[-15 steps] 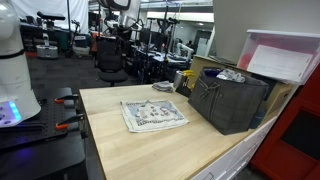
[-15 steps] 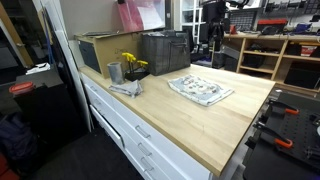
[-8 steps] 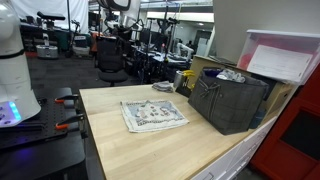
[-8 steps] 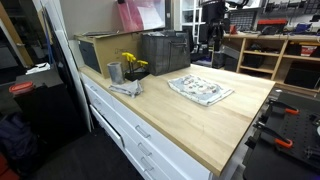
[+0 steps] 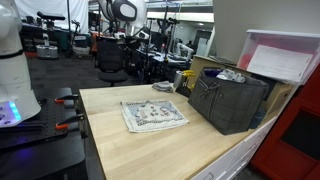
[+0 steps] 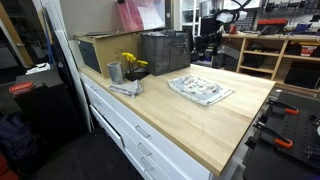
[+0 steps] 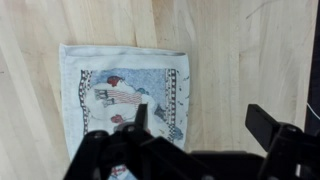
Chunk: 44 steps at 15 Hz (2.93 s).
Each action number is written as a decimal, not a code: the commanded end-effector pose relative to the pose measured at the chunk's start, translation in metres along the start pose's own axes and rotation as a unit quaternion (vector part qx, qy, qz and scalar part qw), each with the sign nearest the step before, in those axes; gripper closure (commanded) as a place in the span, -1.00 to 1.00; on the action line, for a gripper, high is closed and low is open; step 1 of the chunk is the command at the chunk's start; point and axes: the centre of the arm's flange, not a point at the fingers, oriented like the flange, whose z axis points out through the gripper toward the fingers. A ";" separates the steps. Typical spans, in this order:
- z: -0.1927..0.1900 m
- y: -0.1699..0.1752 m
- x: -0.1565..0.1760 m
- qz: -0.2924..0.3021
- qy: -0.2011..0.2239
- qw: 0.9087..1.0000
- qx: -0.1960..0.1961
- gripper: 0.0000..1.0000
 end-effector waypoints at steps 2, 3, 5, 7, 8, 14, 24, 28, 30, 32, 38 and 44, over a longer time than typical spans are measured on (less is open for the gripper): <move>0.040 0.051 0.028 0.072 -0.025 0.997 0.008 -1.00; 0.049 0.063 0.031 0.084 -0.032 0.996 0.009 -1.00; 0.067 0.090 0.036 0.106 -0.044 0.993 0.017 -1.00; 0.084 0.111 0.040 0.129 -0.051 0.990 0.029 -1.00; 0.095 0.121 0.042 0.139 -0.055 0.988 0.040 -1.00; 0.127 0.156 0.046 0.187 -0.062 0.976 0.095 -1.00; 0.135 0.150 0.062 0.190 -0.068 0.977 0.071 -1.00; 0.143 0.176 0.081 0.224 -0.069 0.968 0.090 -1.00; 0.152 0.194 0.090 0.239 -0.069 0.964 0.096 -1.00; 0.164 0.210 0.098 0.252 -0.073 0.960 0.097 -1.00; 0.197 0.239 0.106 0.277 -0.111 0.947 0.121 -1.00; 0.203 0.256 0.085 0.331 -0.151 0.917 0.162 -1.00</move>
